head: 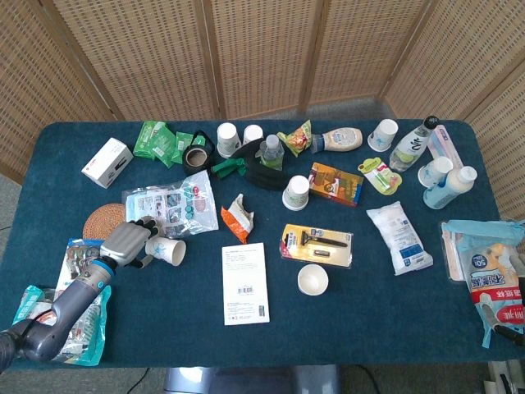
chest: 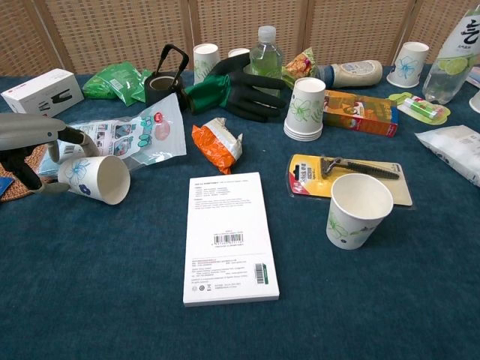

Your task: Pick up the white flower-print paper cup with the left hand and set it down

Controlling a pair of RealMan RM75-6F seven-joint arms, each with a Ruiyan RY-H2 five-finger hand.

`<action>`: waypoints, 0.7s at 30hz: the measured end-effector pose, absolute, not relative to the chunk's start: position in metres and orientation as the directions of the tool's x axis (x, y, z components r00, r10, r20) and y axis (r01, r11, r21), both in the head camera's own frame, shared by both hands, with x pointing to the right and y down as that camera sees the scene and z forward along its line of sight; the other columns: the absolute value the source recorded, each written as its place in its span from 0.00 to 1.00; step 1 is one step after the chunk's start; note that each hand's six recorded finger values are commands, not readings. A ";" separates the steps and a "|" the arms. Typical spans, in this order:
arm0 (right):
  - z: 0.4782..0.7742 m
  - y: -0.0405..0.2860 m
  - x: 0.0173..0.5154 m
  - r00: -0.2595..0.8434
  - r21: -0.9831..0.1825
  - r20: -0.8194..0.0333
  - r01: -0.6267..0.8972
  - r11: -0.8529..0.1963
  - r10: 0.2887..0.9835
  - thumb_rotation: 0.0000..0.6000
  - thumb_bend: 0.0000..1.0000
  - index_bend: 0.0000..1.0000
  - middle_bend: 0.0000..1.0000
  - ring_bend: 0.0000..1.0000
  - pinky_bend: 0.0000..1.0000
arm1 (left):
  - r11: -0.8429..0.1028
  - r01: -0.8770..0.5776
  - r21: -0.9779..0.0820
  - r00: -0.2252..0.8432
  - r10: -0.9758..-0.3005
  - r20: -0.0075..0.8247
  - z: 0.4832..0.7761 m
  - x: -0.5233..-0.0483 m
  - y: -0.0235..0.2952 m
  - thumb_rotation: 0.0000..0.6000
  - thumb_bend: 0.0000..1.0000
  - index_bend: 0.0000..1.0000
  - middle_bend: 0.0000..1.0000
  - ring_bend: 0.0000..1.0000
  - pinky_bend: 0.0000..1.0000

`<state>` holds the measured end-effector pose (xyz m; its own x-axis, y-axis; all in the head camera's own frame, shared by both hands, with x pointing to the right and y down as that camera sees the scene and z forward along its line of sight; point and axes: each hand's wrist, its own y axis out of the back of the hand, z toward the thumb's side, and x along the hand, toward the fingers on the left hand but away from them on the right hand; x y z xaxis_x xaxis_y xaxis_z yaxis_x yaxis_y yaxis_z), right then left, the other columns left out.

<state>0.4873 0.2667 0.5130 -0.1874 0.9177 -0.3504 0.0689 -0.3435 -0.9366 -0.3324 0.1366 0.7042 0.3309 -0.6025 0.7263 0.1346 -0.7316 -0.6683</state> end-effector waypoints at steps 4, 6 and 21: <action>0.512 0.266 0.487 -0.186 -0.938 -0.347 0.067 -0.341 0.919 0.85 0.33 0.00 0.00 0.00 0.00 | -0.726 0.131 -0.675 0.334 -0.609 0.719 0.701 -0.332 0.136 1.00 0.41 0.38 0.24 0.17 0.36; 0.512 0.266 0.487 -0.185 -0.937 -0.348 0.069 -0.341 0.919 0.85 0.33 0.00 0.00 0.00 0.00 | -0.715 0.133 -0.687 0.340 -0.618 0.709 0.695 -0.331 0.134 1.00 0.41 0.38 0.24 0.17 0.37; 0.516 0.267 0.490 -0.177 -0.936 -0.352 0.085 -0.342 0.919 0.85 0.33 0.00 0.00 0.00 0.00 | -0.331 0.500 -0.800 0.448 -0.692 0.566 0.649 -0.324 0.115 1.00 0.41 0.39 0.22 0.17 0.35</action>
<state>0.4900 0.2671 0.5158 -0.1769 0.9191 -0.3521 0.0846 -0.3422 -0.9358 -0.3240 0.1145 0.6493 0.4477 -0.6923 0.5660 0.4998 -0.3311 -0.8004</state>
